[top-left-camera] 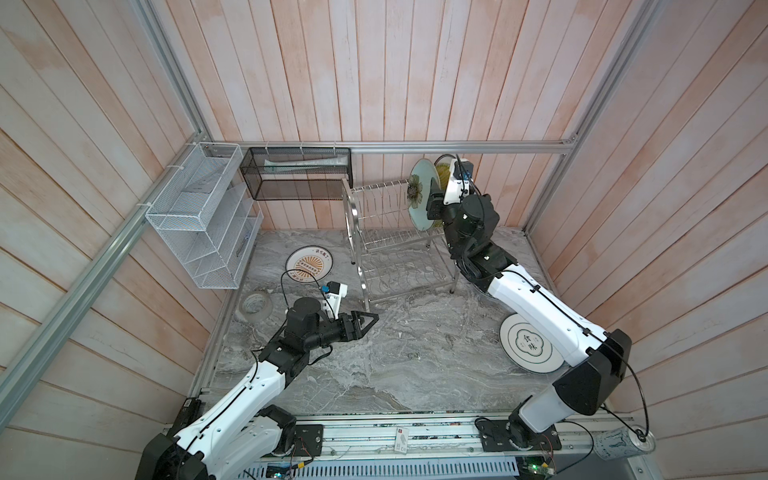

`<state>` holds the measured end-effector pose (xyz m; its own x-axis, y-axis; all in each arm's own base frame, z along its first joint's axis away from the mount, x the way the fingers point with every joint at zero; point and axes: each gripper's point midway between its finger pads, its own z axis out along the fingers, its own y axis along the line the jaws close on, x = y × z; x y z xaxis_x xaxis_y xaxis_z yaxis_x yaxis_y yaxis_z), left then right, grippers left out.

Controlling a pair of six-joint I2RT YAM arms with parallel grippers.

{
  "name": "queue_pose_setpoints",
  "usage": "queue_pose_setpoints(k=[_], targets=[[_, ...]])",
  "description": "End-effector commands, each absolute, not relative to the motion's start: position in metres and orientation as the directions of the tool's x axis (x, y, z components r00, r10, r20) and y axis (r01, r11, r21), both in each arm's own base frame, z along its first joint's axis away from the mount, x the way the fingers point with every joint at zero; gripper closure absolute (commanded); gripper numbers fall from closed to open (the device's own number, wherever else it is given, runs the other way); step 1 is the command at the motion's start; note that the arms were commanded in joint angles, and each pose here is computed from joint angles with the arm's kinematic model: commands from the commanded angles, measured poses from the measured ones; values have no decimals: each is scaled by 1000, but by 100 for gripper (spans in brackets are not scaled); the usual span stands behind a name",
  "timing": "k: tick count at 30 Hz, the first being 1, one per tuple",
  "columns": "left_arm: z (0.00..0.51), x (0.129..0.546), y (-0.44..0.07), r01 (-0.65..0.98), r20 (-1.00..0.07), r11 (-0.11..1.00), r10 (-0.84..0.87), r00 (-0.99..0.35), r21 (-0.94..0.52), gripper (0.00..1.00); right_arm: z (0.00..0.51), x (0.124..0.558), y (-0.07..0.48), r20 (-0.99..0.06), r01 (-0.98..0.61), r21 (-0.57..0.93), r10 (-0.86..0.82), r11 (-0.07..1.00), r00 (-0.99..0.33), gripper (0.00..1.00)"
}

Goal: Load the plates into the dish rack
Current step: 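Open the right gripper and raise it off the green plate's rim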

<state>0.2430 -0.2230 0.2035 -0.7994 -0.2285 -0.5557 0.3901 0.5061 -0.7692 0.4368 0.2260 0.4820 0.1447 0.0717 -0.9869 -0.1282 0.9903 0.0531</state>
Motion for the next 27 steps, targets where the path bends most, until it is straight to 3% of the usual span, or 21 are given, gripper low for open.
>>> queue_pose_setpoints(k=[1, 15, 27], targets=[[215, 243, -225, 421, -580, 497, -222, -783, -759, 22, 495, 422, 225, -978, -168, 88, 117, 982, 172, 40], [221, 243, -216, 421, -609, 530, -248, -753, -736, 22, 509, 374, 210, -960, -295, 140, 202, 945, 194, 38], [211, 265, -202, 331, -614, 655, -261, -745, -679, 21, 423, 325, 175, -959, -305, 255, 280, 918, 40, 38]])
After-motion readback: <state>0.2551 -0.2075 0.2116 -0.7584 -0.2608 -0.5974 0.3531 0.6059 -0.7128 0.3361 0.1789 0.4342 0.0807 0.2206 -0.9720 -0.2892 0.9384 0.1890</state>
